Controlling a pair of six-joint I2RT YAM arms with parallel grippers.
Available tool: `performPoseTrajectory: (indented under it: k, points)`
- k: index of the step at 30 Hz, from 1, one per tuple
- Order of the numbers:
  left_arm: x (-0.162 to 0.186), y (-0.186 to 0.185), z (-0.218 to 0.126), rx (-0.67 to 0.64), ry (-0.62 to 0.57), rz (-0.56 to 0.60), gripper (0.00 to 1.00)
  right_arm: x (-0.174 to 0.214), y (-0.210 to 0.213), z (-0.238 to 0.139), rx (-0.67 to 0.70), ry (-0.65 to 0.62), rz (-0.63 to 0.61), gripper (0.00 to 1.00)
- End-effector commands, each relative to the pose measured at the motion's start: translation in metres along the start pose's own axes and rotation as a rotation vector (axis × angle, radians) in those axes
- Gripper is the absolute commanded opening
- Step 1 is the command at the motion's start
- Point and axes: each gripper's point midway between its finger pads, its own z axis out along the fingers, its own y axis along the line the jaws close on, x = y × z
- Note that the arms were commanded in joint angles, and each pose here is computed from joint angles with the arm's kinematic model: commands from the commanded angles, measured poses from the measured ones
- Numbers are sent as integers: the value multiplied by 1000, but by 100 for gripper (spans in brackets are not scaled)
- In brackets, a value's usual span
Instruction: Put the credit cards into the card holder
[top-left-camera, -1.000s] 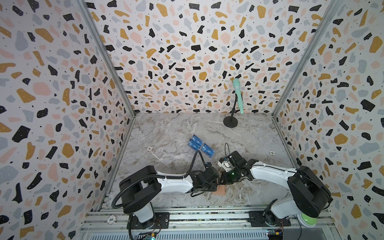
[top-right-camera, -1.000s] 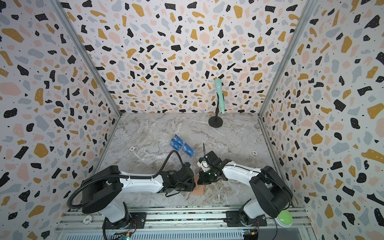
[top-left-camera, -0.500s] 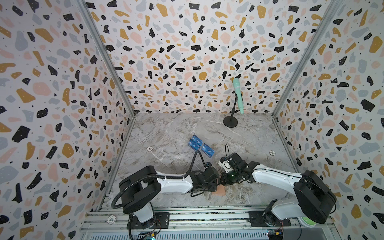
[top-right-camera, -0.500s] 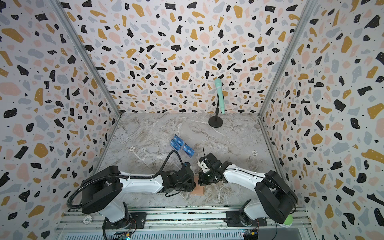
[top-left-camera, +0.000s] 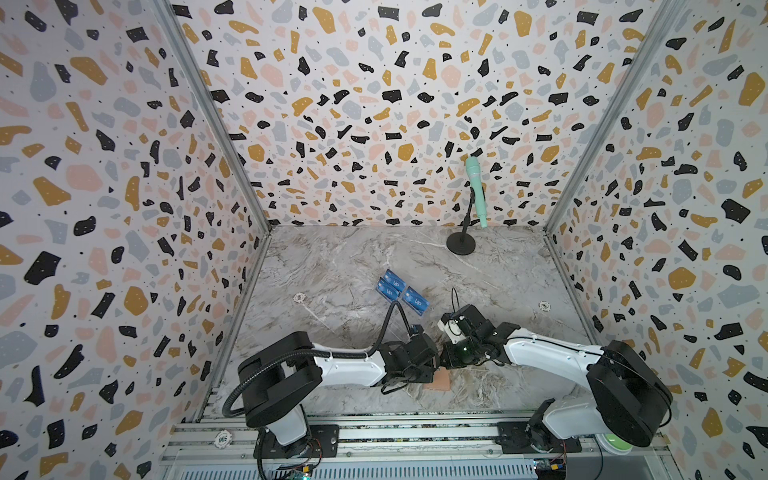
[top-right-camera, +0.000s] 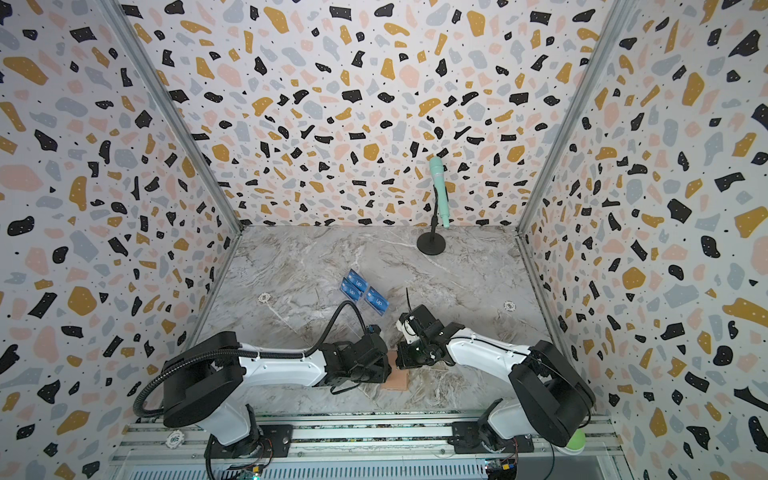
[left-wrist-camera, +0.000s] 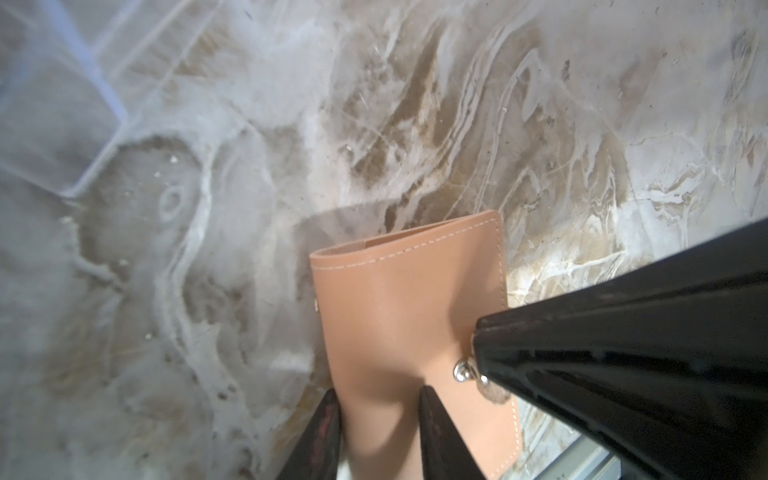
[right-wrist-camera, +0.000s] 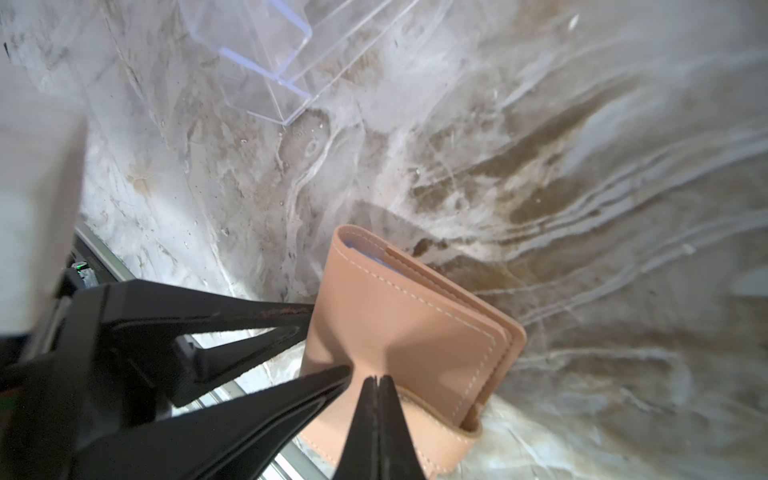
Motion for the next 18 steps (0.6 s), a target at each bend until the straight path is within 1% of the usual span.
performPoseTrajectory:
  k: [1,13,18]
  points:
    - [24,27,8,-85,69,3,34,1,4,0,-10,11,-26,0]
    - [24,27,8,-84,69,2,34,7,4,2,15,57,-51,0]
    - [24,28,8,-85,69,2,34,8,4,0,19,56,-54,0]
